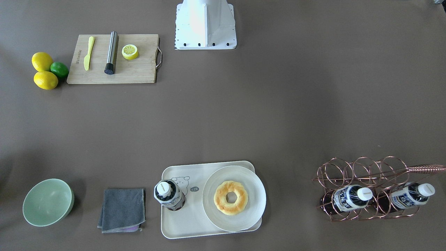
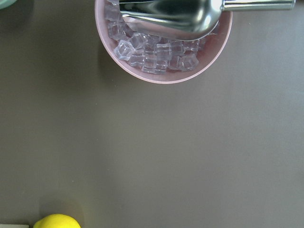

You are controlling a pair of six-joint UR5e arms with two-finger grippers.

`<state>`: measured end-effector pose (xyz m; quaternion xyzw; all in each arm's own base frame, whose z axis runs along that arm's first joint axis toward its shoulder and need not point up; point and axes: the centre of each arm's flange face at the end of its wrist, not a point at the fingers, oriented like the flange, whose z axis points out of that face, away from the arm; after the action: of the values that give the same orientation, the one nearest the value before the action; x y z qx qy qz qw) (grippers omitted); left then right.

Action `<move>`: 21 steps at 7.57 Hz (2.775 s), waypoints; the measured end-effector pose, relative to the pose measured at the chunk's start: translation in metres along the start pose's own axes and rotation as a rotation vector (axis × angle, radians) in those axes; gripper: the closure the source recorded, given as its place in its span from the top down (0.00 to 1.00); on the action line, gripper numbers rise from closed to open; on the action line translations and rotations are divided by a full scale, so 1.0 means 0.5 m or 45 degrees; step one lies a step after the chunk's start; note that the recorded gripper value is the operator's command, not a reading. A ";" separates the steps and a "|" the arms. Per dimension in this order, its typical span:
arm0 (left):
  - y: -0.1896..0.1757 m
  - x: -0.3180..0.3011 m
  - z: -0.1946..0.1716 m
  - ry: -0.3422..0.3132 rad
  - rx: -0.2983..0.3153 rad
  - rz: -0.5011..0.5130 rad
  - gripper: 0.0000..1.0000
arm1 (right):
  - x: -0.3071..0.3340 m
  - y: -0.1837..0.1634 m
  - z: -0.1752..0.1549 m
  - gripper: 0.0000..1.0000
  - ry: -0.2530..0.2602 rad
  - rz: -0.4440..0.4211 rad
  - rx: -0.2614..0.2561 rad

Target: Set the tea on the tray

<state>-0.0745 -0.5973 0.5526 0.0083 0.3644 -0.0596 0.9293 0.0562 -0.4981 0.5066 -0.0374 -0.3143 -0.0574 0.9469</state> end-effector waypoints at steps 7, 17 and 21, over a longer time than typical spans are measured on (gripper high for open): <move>0.136 -0.134 0.120 0.041 -0.036 -0.042 0.98 | 0.168 0.046 0.133 1.00 -0.141 0.078 0.075; 0.128 -0.127 0.116 0.038 -0.026 -0.028 0.98 | 0.181 0.044 0.150 1.00 -0.148 0.103 0.054; 0.127 -0.124 0.115 0.041 -0.024 -0.027 0.98 | 0.178 0.040 0.145 1.00 -0.147 0.111 0.060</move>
<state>-0.0733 -0.5312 0.6350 -0.0033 0.3799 -0.0657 0.9227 0.0870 -0.4782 0.6171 -0.0320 -0.3675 -0.0064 0.9294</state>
